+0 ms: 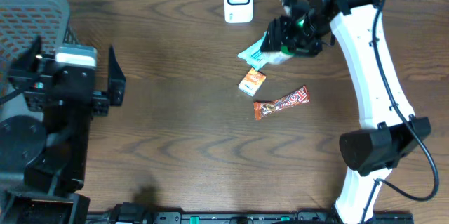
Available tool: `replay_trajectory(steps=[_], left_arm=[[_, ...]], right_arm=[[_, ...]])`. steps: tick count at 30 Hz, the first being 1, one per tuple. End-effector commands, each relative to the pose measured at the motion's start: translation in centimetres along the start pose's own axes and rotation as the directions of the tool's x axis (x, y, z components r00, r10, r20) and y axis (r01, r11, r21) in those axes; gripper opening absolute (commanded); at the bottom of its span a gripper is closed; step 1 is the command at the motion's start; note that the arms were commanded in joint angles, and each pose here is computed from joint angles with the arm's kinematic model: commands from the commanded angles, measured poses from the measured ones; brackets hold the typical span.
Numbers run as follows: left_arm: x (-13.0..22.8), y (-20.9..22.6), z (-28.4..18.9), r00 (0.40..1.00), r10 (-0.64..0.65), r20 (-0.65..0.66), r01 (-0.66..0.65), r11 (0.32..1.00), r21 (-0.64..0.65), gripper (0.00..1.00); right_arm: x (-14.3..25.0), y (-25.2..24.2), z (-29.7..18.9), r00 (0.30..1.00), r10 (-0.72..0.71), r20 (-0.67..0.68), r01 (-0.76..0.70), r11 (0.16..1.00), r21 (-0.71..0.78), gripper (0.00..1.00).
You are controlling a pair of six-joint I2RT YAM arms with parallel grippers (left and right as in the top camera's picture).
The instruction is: Scan the item barcode
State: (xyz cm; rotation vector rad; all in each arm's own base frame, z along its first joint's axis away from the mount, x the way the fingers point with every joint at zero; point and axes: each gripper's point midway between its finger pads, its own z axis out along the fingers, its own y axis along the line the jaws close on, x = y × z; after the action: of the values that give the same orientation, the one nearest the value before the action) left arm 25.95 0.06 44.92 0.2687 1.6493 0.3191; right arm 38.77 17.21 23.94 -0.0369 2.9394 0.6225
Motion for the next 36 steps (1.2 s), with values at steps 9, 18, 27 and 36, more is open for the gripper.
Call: replay_trajectory(steps=[9,18,27,36], left_arm=[[11.6,-3.7,-3.5,0.88,0.13,-0.456,-0.043,0.98,0.195,0.98],[18.7,-5.5,-9.9,0.65,0.255,-0.716,0.003,0.941,0.338,0.98],[19.5,-5.6,-11.0,0.609,0.275,-0.744,0.014,0.934,0.356,0.98],[19.5,-5.6,-11.0,0.609,0.275,-0.744,0.014,0.934,0.356,0.98]], right_arm=[[-8.3,0.7,-1.6,0.914,-0.169,0.368,0.108,0.977,0.182,0.44],[-13.7,1.9,-2.1,0.793,-0.248,0.557,0.138,0.963,0.233,0.41],[-18.1,3.6,2.3,0.698,-0.306,0.647,0.207,0.952,0.226,0.4],[-23.4,2.5,7.7,0.599,-0.305,0.74,0.175,0.952,0.251,0.44]])
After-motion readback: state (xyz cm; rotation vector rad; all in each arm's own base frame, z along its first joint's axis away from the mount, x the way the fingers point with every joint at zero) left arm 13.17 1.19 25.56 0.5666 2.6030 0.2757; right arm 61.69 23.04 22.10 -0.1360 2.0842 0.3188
